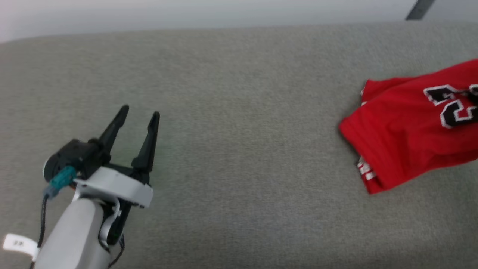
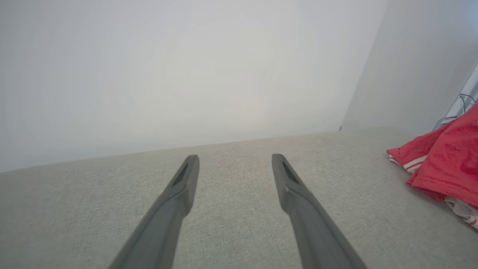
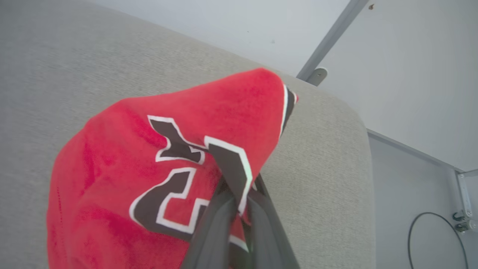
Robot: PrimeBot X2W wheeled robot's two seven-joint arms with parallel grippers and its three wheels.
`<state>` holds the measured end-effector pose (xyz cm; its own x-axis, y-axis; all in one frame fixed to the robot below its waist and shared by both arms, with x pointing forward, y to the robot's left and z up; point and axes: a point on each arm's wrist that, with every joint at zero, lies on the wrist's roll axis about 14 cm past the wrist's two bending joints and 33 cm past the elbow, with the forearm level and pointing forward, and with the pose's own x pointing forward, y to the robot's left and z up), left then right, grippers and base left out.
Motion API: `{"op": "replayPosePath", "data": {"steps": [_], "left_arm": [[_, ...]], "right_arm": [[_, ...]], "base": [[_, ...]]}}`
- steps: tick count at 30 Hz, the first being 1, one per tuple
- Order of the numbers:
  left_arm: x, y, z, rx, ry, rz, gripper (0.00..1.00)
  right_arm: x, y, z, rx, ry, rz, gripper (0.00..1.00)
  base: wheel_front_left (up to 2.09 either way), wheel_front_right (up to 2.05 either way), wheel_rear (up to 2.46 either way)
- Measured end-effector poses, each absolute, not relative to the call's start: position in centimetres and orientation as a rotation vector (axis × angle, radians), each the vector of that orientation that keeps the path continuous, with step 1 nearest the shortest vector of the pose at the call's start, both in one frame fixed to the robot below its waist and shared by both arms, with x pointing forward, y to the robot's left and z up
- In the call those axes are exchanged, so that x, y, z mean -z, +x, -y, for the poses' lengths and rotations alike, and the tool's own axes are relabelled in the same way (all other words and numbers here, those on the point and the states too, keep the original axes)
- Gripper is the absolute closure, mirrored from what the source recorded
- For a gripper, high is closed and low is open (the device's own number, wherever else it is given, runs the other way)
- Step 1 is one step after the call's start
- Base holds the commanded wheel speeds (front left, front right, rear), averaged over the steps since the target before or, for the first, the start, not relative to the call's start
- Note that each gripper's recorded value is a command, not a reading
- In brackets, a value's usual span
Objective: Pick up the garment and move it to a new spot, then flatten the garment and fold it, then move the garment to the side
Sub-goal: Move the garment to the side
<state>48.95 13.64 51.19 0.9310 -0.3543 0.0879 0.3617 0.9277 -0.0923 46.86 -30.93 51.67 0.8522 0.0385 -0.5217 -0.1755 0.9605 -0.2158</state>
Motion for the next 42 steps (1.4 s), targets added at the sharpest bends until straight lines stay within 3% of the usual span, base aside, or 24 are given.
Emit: {"op": "replayPosePath", "data": {"steps": [11,24,31,42], "left_arm": [[-48.6,53.2,-7.9,0.527,-0.111,0.034,0.0],[-44.1,55.7,-6.1,0.582,-0.126,-0.036,0.0],[-42.5,56.1,-6.2,0.586,-0.126,-0.063,0.0],[-41.8,56.2,-6.2,0.592,-0.126,-0.071,0.0]], "right_arm": [[-51.5,47.8,38.7,0.04,-0.418,-0.509,1.0],[-50.3,48.2,47.0,0.191,-0.697,-0.579,1.0],[-48.2,47.6,49.1,0.24,-0.758,-0.639,1.0],[-44.3,46.7,49.2,0.286,-0.679,-0.702,1.0]], "base": [[0.0,0.0,0.0],[0.0,0.0,0.0],[0.0,0.0,0.0],[0.0,0.0,0.0]]}}
